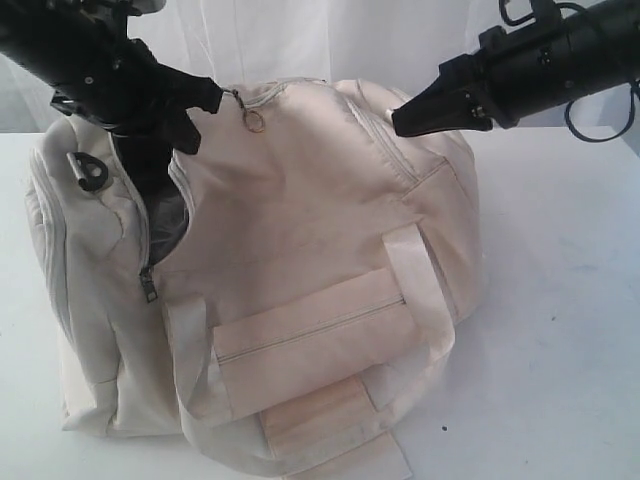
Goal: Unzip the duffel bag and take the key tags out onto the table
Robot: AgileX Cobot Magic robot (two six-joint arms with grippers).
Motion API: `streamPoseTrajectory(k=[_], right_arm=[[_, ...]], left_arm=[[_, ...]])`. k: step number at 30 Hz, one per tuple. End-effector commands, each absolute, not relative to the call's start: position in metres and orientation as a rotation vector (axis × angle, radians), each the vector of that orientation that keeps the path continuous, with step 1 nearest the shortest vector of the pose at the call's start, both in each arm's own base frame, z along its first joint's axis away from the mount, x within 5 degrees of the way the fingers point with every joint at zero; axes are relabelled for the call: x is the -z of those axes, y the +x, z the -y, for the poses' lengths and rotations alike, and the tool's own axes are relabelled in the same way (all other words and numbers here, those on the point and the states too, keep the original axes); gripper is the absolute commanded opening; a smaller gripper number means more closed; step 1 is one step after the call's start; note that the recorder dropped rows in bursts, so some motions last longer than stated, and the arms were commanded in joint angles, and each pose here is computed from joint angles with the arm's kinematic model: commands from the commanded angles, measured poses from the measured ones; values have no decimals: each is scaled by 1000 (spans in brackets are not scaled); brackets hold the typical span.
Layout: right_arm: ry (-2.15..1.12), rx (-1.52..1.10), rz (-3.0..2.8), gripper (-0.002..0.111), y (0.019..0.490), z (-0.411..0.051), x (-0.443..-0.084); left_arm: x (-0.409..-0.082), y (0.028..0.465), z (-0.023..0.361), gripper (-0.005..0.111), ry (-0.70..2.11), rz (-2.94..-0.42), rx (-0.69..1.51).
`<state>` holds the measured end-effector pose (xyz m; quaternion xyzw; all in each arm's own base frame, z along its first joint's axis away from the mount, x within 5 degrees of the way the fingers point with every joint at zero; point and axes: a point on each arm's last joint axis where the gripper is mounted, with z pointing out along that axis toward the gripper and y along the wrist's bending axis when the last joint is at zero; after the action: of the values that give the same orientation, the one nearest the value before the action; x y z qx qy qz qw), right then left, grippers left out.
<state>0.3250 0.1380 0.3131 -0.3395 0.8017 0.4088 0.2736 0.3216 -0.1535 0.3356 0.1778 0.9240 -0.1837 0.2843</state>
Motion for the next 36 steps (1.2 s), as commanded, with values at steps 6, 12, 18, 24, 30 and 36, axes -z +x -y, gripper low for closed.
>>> streamPoseTrajectory(k=[6,12,18,24,30,36], right_arm=[[-1022,-1079,-2051,0,317,-161,-317],[-943,-898,-1992,0,325,-182,-318],[-839,-842,-2076,0,357,-193,-314],[-844,-864,-2070,0,417,-219,-324],[-873,-786,-2013,1,460,-238,-312],[-1240,-645,-1819,60,459,-277,-271]], left_arm=[[-340,312,152,0,599,-2493,475],[-339,310,152,0,658,-2490,463],[-339,308,153,0,699,-2490,471],[-339,308,153,0,716,-2483,471],[-339,308,154,0,714,-2481,474],[-340,309,154,0,706,-2474,483]])
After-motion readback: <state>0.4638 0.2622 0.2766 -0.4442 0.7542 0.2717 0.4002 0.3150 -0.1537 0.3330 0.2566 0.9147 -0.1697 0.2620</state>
